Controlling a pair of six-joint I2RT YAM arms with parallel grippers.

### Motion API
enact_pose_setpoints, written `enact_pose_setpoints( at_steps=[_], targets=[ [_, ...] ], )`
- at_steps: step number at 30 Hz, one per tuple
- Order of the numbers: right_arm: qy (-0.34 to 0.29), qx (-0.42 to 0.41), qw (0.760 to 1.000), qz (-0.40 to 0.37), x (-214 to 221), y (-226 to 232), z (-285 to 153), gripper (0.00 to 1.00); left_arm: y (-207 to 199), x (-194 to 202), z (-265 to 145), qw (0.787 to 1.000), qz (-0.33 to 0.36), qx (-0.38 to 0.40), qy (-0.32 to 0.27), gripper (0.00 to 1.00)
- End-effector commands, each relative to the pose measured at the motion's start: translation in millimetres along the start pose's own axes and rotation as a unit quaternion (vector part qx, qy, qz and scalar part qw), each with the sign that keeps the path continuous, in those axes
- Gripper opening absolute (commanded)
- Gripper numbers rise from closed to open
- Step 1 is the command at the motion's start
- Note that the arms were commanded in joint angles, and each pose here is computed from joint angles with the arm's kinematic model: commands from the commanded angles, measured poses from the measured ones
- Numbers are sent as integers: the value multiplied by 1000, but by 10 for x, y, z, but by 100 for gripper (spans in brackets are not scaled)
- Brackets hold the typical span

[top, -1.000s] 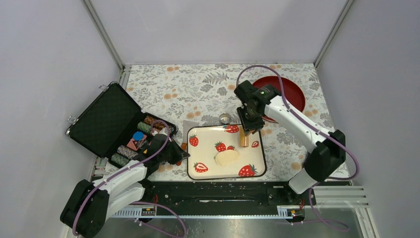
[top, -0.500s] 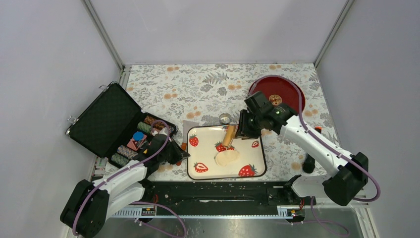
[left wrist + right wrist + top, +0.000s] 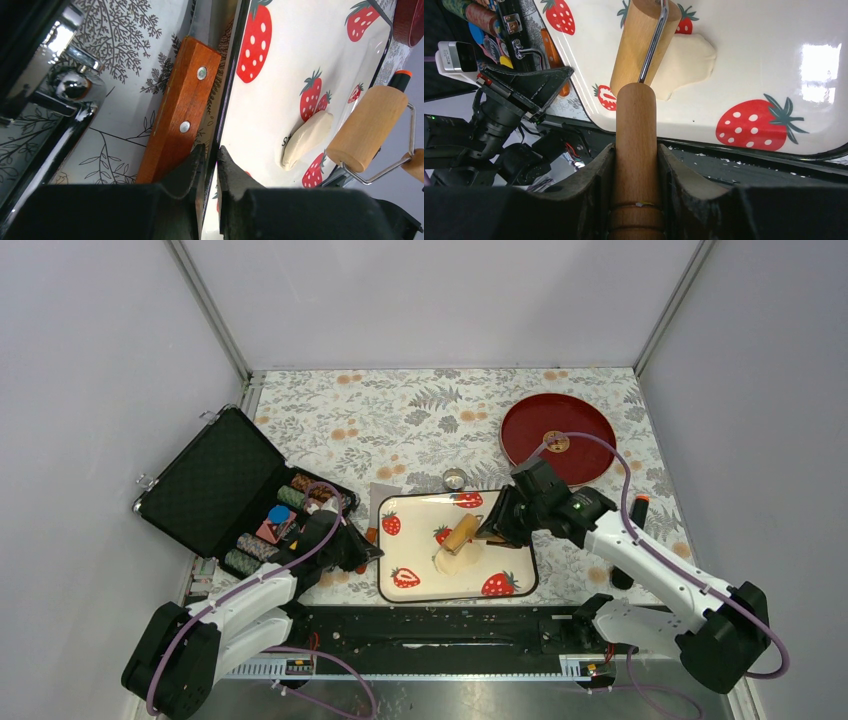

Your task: Roll out the dumpling wrappers from the dough

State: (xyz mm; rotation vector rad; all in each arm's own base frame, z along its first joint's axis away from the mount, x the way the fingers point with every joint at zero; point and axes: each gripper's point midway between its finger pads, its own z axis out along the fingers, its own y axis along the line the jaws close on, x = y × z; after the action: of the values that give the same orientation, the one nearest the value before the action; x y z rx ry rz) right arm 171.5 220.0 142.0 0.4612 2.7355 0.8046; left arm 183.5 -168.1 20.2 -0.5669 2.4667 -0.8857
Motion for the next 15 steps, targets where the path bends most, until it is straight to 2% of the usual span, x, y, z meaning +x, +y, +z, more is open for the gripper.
enact_pose_setpoints(
  at_steps=[1,15],
  targets=[
    [1,-46,998,32,10,199,-21,0,162,-48,7,999,-4,-29,-20,0],
    [29,-22,999,15,273,137,43,0,159,-47,9,999,-5,-29,-19,0]
  ],
)
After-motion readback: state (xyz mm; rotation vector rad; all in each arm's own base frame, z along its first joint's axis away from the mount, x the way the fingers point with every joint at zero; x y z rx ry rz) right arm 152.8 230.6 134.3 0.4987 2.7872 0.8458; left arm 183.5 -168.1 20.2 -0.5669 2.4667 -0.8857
